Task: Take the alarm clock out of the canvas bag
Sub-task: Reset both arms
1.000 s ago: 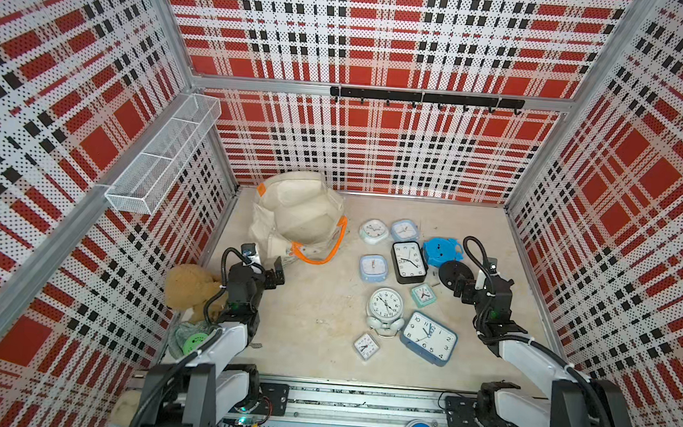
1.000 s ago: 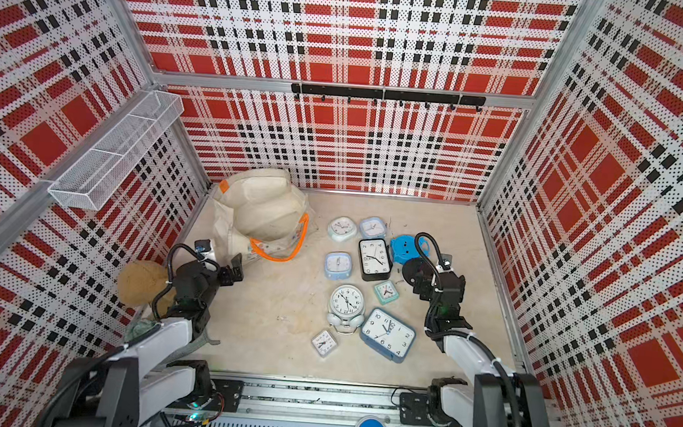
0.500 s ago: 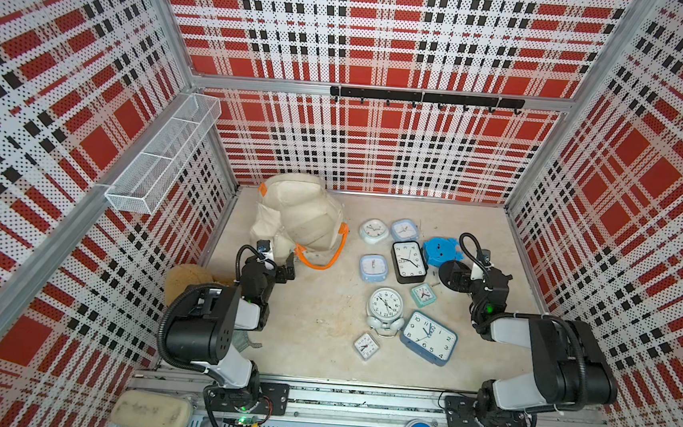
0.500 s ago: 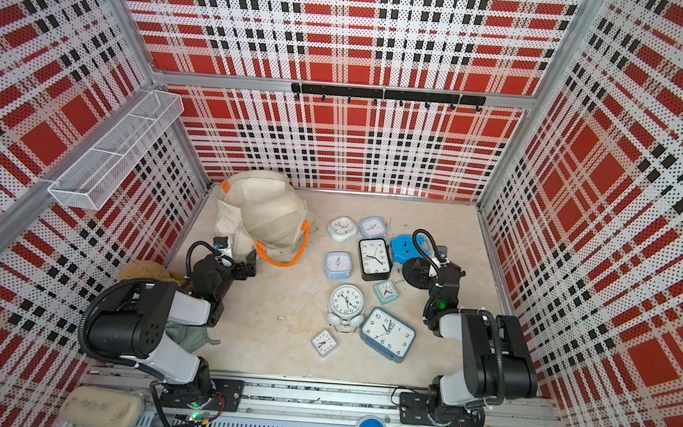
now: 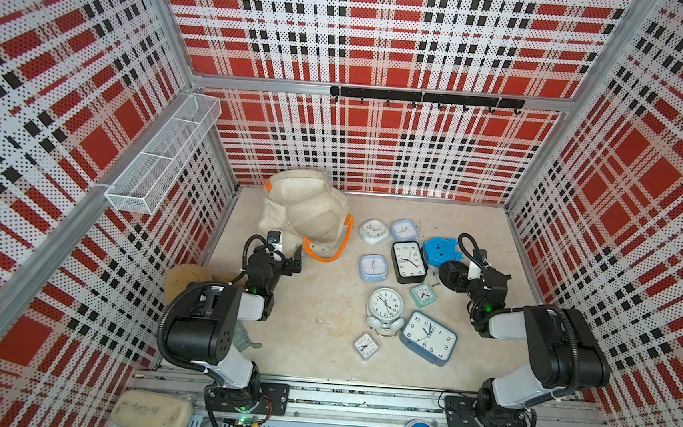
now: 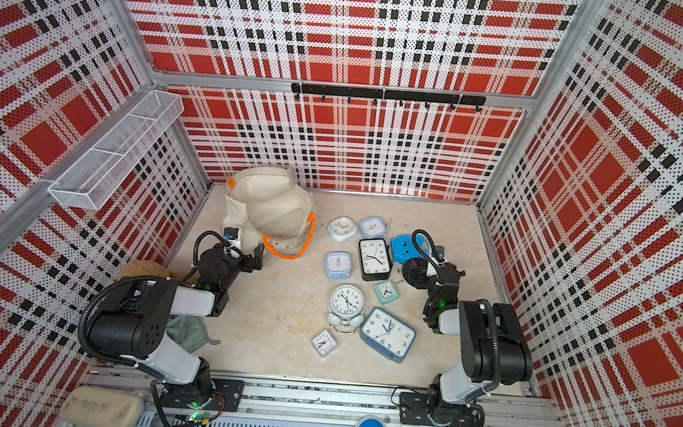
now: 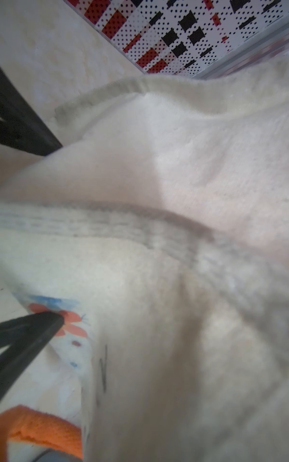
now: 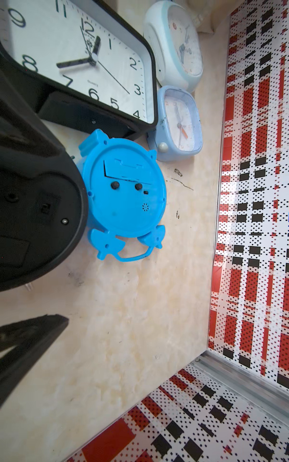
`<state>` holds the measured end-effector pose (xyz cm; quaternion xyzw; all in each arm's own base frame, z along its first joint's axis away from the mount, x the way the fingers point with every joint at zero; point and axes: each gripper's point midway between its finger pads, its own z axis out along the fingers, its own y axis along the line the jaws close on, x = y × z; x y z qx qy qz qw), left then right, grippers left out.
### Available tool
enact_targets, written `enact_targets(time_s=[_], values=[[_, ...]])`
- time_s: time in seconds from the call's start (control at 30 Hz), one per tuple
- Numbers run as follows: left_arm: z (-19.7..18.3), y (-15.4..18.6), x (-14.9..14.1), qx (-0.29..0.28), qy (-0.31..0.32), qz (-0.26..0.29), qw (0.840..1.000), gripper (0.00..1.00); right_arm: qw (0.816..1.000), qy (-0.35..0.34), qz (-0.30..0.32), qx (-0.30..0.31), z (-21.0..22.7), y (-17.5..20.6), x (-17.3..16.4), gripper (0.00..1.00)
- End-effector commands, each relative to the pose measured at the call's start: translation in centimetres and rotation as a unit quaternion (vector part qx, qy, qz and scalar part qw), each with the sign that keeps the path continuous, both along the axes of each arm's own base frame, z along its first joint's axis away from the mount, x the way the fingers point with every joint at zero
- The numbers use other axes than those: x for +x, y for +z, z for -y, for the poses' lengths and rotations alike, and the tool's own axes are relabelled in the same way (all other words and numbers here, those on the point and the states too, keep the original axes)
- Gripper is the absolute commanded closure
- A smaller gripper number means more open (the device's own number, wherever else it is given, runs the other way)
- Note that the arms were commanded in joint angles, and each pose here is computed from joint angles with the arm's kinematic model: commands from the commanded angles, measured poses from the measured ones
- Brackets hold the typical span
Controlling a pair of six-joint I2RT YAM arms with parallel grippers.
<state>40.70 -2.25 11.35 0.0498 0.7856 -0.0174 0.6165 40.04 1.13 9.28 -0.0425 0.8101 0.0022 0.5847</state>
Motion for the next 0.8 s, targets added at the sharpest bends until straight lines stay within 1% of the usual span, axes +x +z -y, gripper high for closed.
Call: enact_targets(time_s=[0.0,0.67,0.77], values=[[0.16,0.39,0.11,0.007,-0.003,0.006,1.0,0.01,0.999,0.006,0.034,0.0,-0.09,1.71,0.77,0.0],[0.12,0.41,0.12,0.007,-0.002,0.006,1.0,0.01,1.0,0.001,0.024,-0.001,0.04,1.3,1.05,0.0],[0.12,0.41,0.12,0.007,-0.002,0.006,1.0,0.01,1.0,-0.014,0.027,0.001,0.54,1.51,0.92,0.0]])
